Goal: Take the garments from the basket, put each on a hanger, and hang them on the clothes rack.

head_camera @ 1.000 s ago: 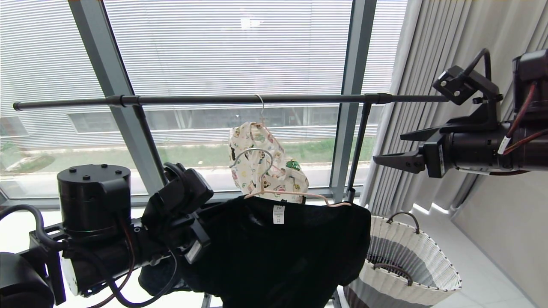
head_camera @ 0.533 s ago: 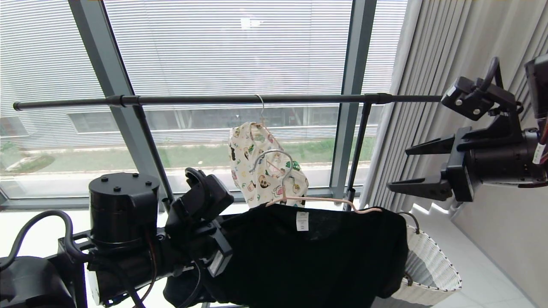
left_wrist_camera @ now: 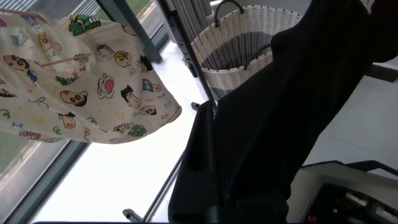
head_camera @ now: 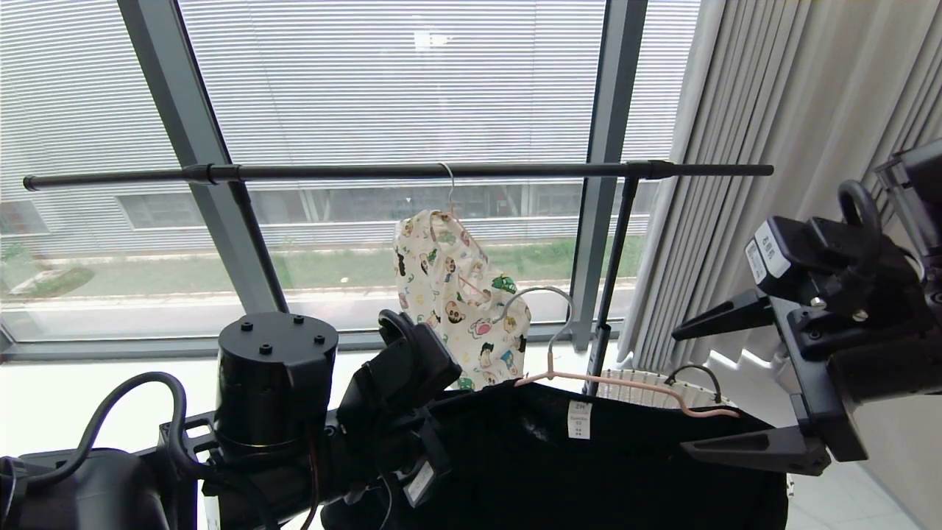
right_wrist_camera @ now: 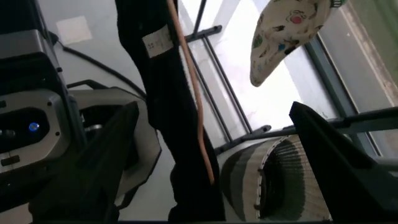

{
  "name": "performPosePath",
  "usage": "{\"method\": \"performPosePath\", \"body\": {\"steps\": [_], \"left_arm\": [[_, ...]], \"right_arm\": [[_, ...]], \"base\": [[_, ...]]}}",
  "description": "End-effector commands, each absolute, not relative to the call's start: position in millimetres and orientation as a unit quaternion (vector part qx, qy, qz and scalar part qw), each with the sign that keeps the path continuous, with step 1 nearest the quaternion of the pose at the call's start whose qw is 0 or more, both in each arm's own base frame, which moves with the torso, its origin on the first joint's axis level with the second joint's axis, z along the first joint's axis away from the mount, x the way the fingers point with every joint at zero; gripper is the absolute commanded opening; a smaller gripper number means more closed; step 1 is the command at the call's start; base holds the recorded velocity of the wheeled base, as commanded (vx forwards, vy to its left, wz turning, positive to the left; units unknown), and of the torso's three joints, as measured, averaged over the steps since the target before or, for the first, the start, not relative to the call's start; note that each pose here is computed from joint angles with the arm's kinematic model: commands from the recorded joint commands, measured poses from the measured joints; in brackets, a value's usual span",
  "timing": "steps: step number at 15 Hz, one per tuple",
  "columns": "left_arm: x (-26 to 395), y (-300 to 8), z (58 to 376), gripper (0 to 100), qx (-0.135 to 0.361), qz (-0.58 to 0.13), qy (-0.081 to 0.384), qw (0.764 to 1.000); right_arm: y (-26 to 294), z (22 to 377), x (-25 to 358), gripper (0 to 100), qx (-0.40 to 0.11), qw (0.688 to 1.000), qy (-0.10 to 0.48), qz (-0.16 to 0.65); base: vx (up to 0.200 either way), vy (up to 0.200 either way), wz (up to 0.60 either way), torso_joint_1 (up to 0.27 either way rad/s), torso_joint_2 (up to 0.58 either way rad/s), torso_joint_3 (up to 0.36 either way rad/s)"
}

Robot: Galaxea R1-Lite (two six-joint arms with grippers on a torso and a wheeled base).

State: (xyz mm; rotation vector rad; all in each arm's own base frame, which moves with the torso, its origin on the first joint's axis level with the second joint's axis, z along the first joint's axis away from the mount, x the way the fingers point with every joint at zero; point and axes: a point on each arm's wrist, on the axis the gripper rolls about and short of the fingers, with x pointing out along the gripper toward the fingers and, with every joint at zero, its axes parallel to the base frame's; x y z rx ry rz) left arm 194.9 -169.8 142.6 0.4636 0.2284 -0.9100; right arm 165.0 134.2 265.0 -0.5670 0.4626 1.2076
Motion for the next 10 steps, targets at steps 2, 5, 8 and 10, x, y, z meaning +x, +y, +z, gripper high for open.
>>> {"method": "performPosePath", "body": {"steps": [2, 5, 8, 10], "left_arm": [[191, -174, 143, 0, 0.223, -0.444, 0.105, 0.861], [184, -184, 146, 0, 0.23, -0.459, 0.093, 0.853], [182, -187, 148, 0, 0.232, -0.455, 0.087, 0.855], [183, -189, 151, 0, 0.231, -0.456, 0.082, 0.856]], "right_arm": [[141, 241, 168, 100, -0.283, 0.734, 0.243, 0.568], [143, 228, 173, 100, -0.288, 0.727, 0.27, 0.562], [147, 225, 175, 100, -0.289, 0.722, 0.276, 0.564], [149, 223, 176, 100, -0.291, 0.721, 0.279, 0.564]], "base": [[0.0, 0.0, 0.0, 0.0, 0.0, 0.0], [0.0, 0.0, 0.0, 0.0, 0.0, 0.0], [0.0, 0.0, 0.0, 0.0, 0.0, 0.0], [0.0, 0.0, 0.0, 0.0, 0.0, 0.0]]}}
